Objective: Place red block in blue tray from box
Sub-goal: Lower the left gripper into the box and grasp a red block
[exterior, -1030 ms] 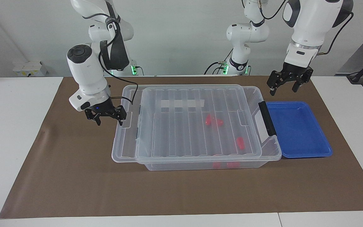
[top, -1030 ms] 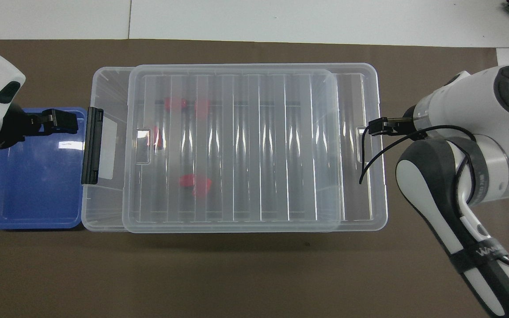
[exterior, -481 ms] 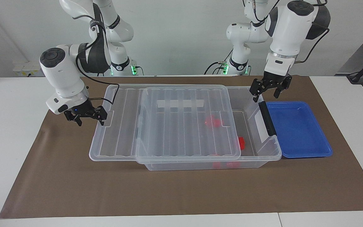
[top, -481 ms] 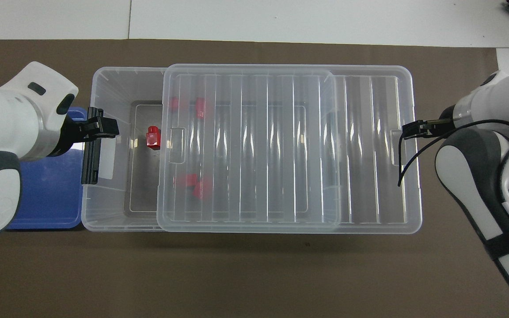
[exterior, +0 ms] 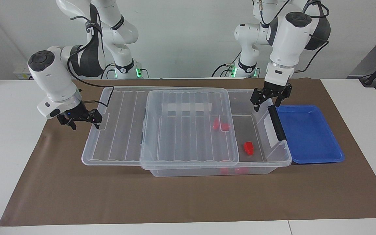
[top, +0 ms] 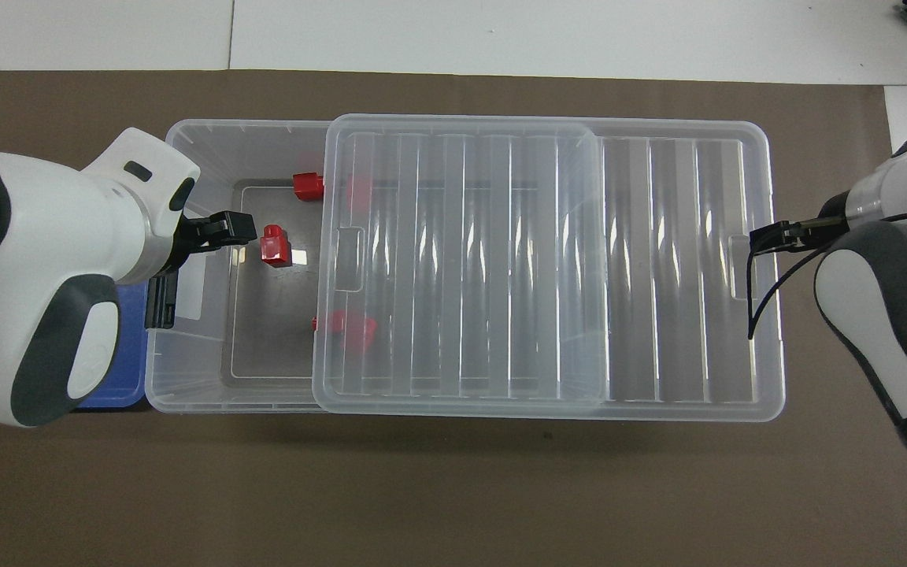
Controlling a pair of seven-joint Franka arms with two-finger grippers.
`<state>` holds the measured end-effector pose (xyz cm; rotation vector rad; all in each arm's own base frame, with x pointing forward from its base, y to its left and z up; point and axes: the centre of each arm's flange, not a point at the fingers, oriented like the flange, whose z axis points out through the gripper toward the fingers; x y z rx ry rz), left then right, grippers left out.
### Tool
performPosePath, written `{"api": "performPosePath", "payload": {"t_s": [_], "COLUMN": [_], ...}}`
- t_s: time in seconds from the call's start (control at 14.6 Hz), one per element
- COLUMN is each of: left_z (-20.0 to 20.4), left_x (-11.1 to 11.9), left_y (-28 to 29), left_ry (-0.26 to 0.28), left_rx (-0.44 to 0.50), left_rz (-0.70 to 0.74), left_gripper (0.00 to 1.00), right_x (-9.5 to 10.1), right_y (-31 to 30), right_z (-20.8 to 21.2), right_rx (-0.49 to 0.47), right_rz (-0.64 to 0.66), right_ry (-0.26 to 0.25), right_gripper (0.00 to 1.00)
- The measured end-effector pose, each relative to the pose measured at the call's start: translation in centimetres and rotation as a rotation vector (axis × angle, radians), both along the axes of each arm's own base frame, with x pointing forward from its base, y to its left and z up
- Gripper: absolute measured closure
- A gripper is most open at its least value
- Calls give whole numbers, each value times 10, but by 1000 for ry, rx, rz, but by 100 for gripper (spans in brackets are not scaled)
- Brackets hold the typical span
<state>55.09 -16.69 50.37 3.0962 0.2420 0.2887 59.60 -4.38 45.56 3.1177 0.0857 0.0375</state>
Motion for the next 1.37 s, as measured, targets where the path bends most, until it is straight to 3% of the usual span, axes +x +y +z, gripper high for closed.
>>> {"api": "performPosePath", "payload": {"t_s": [0.82,1.37], "left_z": [-108,-156], "left_x": [8,20], "left_y": [-37,-34], "left_ry": [2,-16], "left_rx": [11,56], "left_rz": [-9,-52], "left_gripper": [0,0], "right_x": [-2,-24], "right_y": [-23,7], "right_z": [4,62], "right_rx": [-2,-2], "right_rz": [21,-40], "right_ry": [-1,-25], "right_gripper": [0,0]}}
